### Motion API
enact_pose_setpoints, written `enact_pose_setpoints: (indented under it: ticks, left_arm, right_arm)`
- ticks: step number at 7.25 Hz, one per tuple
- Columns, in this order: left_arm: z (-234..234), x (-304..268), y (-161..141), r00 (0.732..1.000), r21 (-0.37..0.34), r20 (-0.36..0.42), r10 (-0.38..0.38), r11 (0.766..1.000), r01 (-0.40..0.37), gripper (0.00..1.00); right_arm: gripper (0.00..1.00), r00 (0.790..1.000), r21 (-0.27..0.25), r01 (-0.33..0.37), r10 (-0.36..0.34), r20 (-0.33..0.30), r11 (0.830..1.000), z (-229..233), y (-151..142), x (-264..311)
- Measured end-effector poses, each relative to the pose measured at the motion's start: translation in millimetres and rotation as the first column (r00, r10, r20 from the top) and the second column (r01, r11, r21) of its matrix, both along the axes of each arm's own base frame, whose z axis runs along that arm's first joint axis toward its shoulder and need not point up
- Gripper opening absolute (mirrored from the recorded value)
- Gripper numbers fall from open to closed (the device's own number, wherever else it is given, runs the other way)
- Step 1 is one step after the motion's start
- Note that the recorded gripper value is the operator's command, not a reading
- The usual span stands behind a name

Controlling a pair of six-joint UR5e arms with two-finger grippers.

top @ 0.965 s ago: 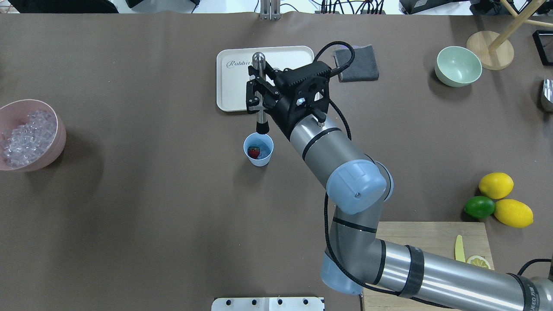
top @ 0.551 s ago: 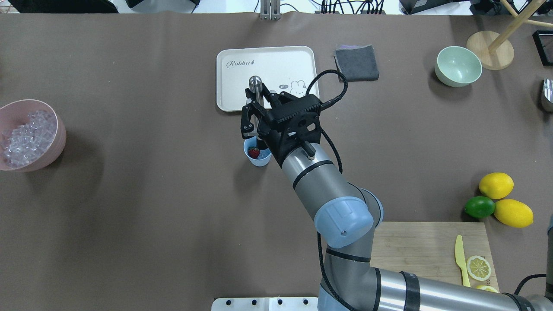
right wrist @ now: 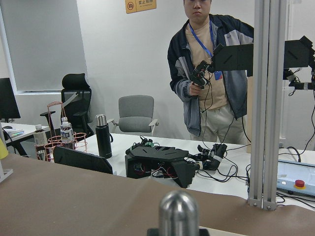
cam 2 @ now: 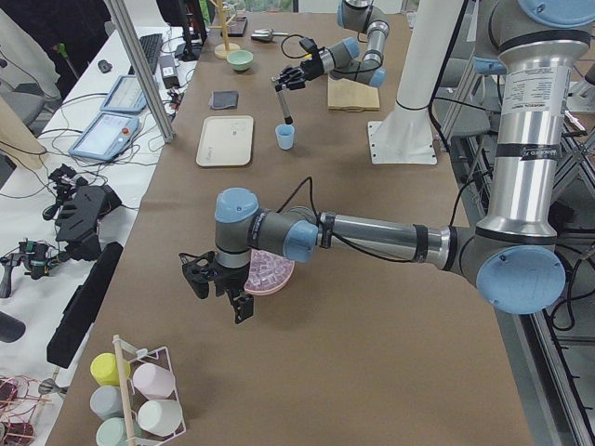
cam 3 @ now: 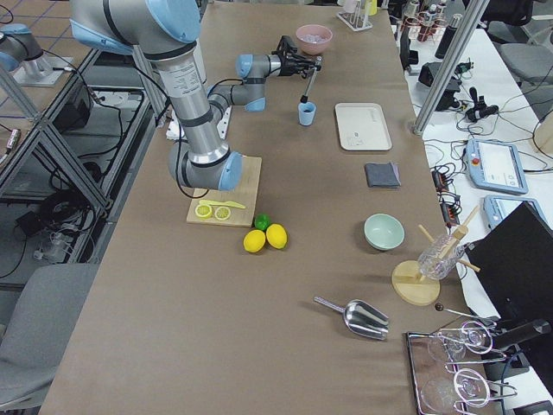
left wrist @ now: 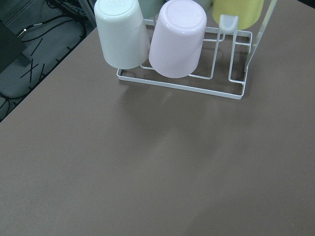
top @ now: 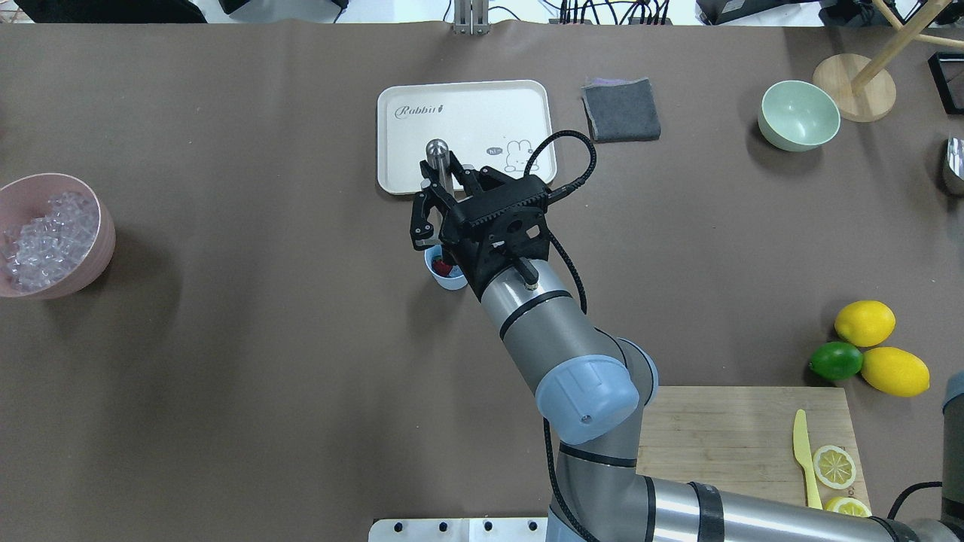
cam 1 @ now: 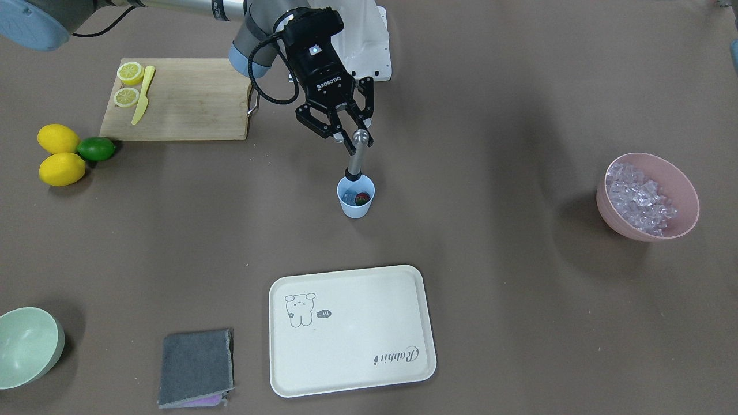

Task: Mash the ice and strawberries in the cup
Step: 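Press the muddler down repeatedly on the ice and strawberry in the cup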

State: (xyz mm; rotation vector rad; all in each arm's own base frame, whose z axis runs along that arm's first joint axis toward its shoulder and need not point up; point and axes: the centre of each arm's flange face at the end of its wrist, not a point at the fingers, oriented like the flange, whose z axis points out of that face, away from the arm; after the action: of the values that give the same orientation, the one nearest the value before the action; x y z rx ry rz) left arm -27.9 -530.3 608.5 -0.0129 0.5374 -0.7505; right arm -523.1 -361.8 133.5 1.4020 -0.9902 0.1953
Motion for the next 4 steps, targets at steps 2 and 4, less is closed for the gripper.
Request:
enact_pose_setpoints:
  ticks: [2,4]
  left_arm:
    - [5.0,0.0,0.3,1.0,-0.008,0.001,0.001,1.0,-0.001,0.98]
    - [6.8,0.0,0.4,1.0,-0.012,0.001,0.001,1.0,-0.001,0.98]
  right_arm:
    - [0.0,1.0,0.0,0.0,0.0,-0.001,1.0,-1.4,-0.8,-2.1]
    - [0.0,1.0,-0.004,0.0,0.0,-0.014,1.0,3.1,-2.0,-6.7]
